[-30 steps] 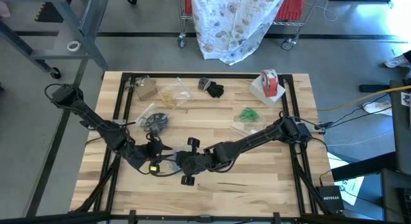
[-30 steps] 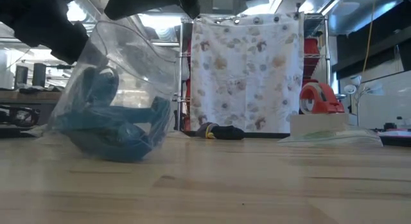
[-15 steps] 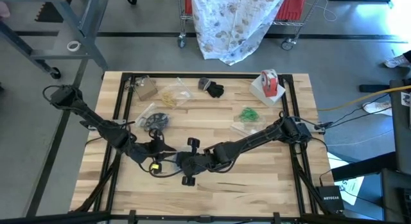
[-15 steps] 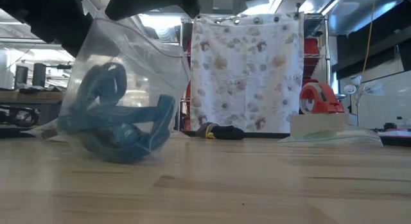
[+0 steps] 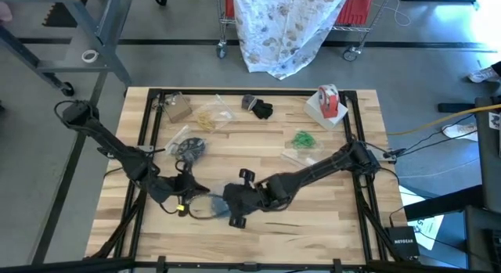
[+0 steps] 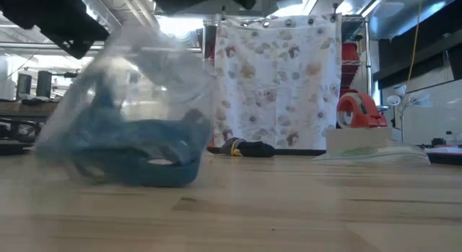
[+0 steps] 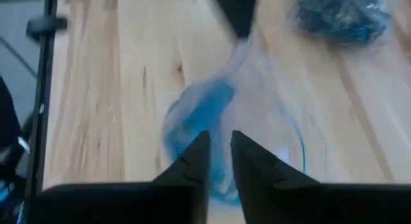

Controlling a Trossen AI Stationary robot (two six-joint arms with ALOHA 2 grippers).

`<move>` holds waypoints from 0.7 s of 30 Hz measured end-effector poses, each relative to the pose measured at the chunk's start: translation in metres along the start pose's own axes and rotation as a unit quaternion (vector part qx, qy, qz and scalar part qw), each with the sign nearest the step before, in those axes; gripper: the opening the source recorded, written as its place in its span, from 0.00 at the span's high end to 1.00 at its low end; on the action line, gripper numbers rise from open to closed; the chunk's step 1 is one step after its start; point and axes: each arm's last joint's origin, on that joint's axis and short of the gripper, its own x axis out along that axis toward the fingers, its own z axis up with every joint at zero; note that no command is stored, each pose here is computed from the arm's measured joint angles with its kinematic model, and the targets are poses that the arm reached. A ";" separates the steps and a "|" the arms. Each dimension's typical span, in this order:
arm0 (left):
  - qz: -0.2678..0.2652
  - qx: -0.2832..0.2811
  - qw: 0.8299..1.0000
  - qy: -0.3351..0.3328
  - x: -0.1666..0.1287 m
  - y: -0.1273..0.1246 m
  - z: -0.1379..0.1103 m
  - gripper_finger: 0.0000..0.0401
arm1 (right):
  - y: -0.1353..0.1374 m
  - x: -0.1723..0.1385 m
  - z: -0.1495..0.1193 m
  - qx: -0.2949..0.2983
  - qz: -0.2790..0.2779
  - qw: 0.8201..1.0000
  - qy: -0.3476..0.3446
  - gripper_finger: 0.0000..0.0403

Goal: Sort rubber bands
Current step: Close the transparent zip bag

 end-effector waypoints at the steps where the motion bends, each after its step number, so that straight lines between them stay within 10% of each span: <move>1: 0.000 -0.001 1.000 -0.003 -0.003 0.000 0.001 1.00 | 0.002 -0.004 -0.002 -0.006 -0.003 1.000 0.004 0.84; 14: 0.003 -0.063 0.997 0.031 -0.015 0.004 -0.005 1.00 | -0.016 -0.006 -0.026 -0.045 -0.137 0.987 0.072 0.61; 21: 0.067 -0.065 0.995 0.023 0.003 0.016 -0.007 1.00 | -0.068 0.055 -0.027 -0.051 -0.057 0.996 0.051 0.66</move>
